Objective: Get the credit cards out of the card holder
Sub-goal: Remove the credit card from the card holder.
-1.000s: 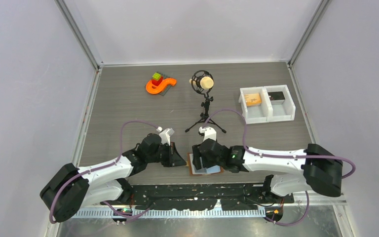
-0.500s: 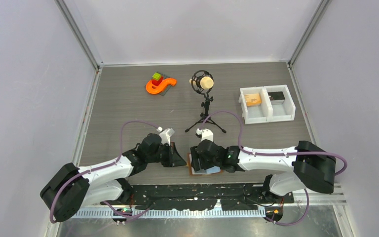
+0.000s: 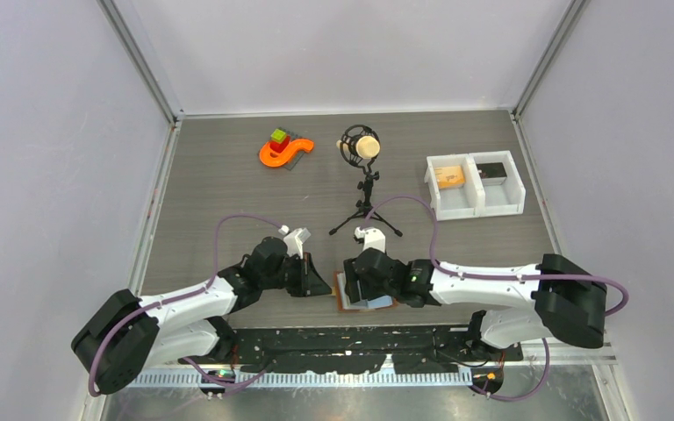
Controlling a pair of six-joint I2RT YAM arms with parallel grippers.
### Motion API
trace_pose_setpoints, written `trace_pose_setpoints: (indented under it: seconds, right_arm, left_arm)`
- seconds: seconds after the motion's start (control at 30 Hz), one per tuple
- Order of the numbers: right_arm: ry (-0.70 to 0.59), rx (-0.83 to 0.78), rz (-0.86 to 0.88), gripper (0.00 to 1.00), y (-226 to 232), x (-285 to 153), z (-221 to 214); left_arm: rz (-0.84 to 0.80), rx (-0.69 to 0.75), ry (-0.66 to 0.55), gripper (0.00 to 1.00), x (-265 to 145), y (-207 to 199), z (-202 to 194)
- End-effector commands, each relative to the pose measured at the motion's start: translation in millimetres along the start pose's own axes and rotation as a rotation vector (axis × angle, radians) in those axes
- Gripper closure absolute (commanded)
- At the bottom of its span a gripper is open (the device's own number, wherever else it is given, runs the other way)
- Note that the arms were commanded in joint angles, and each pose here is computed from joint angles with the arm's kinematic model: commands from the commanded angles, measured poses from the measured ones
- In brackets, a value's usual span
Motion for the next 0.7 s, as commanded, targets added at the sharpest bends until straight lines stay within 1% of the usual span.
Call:
trace_pose_setpoints:
  seconds: [0.0, 0.13, 0.23, 0.33, 0.5, 0.6, 0.67]
  right_arm:
    - [-0.033, 0.010, -0.010, 0.32, -2, -3, 3]
    - [-0.042, 0.011, -0.051, 0.32, -10, -6, 4]
    - [-0.061, 0.014, -0.088, 0.32, -17, -18, 10]
    - [-0.113, 0.021, -0.111, 0.32, -27, -36, 19]
    - [-0.204, 0.040, -0.183, 0.32, -52, -56, 31]
    - [-0.232, 0.056, -0.212, 0.33, -65, -63, 33]
    - [-0.241, 0.064, -0.208, 0.33, -66, -66, 34]
  left_arm:
    - [-0.036, 0.033, -0.016, 1.00, -1, -7, 7]
    - [-0.033, 0.032, -0.017, 1.00, -1, -7, 6]
    - [-0.028, 0.031, -0.017, 1.00, -1, -6, 6]
    - [-0.008, 0.035, -0.013, 1.00, -2, -3, 5]
    - [0.073, 0.061, 0.003, 1.00, -6, 8, 3]
    - [0.104, 0.060, -0.004, 1.00, -8, 10, 5]
    - [0.118, 0.062, -0.015, 0.99, -9, 11, 9]
Point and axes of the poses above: each gripper's point midway between its finger pads, its own x axis out along the fingers, its own y axis along the line the jaws close on, z = x × y, the point moved 3 cm from there along -x, back along the fingers, and after that the axes turned 12 degrees about x, right-handed, at the moved point
